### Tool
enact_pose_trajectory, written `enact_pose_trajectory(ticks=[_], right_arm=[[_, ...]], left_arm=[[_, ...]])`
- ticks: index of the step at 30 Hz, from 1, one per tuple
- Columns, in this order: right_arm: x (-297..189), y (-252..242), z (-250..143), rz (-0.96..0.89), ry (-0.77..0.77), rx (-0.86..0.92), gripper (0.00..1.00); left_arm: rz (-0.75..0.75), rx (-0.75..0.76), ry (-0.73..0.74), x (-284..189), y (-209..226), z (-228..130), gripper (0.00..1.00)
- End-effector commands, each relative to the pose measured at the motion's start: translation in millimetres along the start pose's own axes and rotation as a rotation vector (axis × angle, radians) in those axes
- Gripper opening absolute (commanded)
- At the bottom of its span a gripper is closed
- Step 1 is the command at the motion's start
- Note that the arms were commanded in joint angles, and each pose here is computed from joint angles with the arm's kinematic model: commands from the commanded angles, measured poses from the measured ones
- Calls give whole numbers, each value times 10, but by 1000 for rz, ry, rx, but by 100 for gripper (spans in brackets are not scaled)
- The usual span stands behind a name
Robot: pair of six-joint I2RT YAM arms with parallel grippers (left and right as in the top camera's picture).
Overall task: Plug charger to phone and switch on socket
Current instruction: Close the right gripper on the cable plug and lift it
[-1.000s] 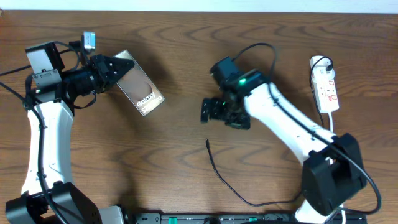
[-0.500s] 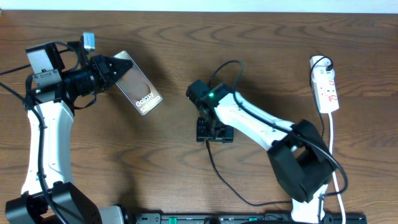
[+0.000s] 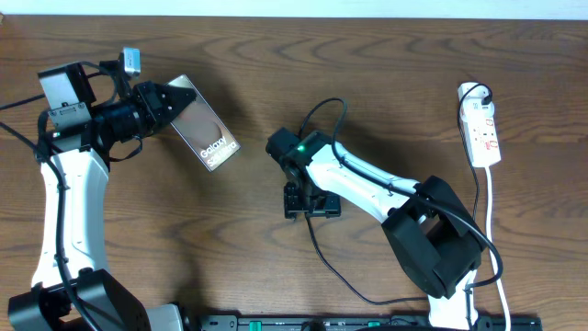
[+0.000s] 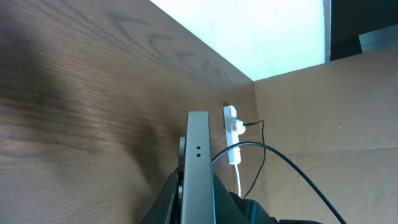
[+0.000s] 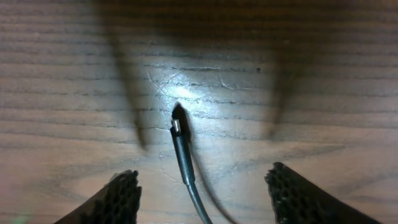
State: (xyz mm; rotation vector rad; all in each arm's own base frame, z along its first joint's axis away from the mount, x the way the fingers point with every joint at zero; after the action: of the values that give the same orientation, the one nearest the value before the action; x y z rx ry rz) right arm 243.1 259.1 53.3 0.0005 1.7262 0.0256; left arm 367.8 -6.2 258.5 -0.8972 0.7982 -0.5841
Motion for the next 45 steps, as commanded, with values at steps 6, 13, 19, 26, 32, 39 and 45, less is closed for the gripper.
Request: enact_pose_trajectory(ticks=[6, 13, 19, 26, 32, 39, 45], right_arm=[[39, -12, -30, -16, 4, -45, 62], [73, -11, -24, -11, -1, -64, 54], [98, 14, -24, -7, -8, -75, 50], [219, 46, -29, -20, 6, -85, 46], [384, 18, -39, -52, 42, -80, 36], [424, 12, -48, -57, 55, -79, 30], [423, 6, -59, -59, 61, -78, 17]], left_arm=[[-17, 18, -1, -25, -47, -1, 8], [-17, 18, 0, -25, -47, -2, 7], [-15, 13, 4, -25, -41, -14, 8], [-15, 19, 5, -25, -41, -16, 7], [-14, 21, 5, -25, -39, -19, 7], [-14, 24, 5, -25, -39, -18, 7], [-14, 25, 5, -25, -39, -18, 8]])
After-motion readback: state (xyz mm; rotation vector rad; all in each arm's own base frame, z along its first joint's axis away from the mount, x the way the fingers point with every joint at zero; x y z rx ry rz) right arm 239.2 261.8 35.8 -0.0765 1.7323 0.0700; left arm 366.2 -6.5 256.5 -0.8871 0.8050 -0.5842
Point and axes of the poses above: each gripper's point midway between its finger pads, its own x axis out along the fingers, its own y axis along the line the jaws close on, z = x × y, the point moved 4 cm from there along -x, back along the fingers
